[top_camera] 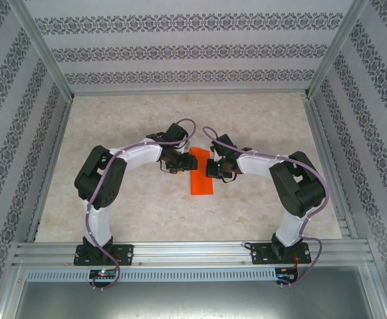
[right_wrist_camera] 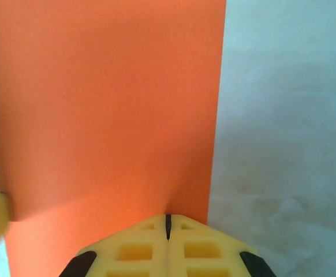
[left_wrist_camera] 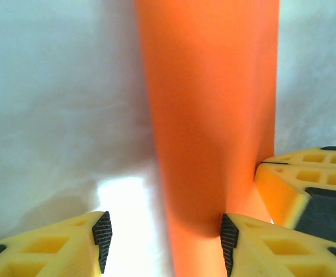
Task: Fold a paper plane with a square sheet of paper (fold left side to right side)
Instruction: Hold the square sheet of paper at the center of the table, then first fold the square sheet of paper in half at the center of the table.
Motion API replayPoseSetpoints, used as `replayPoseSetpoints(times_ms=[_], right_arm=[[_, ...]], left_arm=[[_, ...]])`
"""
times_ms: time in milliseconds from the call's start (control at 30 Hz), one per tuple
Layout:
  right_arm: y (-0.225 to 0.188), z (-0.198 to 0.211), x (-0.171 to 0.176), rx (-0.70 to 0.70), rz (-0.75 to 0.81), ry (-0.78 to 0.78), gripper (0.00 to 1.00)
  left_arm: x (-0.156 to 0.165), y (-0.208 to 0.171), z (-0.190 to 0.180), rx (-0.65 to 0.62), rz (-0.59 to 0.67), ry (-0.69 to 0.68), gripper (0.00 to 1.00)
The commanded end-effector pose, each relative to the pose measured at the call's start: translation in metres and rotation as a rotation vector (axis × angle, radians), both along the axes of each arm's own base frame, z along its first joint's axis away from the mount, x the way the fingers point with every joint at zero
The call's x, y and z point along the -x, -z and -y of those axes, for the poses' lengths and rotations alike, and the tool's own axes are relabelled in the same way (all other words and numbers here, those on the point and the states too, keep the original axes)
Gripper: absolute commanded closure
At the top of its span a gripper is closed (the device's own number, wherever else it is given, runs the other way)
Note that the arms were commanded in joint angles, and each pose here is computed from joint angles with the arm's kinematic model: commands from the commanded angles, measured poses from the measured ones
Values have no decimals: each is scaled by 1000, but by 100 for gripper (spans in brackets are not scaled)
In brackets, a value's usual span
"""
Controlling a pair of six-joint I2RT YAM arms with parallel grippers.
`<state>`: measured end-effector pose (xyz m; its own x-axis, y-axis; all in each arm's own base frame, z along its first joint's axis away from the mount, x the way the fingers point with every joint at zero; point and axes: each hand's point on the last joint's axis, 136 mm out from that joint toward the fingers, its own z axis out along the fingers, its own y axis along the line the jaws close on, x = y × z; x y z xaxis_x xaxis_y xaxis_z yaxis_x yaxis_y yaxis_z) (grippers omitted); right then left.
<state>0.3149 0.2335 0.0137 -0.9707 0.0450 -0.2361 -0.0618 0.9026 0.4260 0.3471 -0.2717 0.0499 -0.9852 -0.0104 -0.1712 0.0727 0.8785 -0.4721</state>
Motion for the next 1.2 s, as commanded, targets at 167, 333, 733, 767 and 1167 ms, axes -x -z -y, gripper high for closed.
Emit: replayPoseSetpoints(times_ms=[167,333,733,767,1167], right_arm=[[38,16,30,108,-135,-17,97],[38,17,32,115,-138,-20,97],[40,20,35,132,-153,-31,97],[40,20,36,134,-156,-36,97],[44,27,42,170,-172,-54,97]], left_arm=[[11,-26,35,256,-9,87,73],[11,-15,49,331,-34,98,79],[19,37,20,152,-85,63,81],[19,41,17,136,-89,56,81],[27,52,-13,72,-102,13,82]])
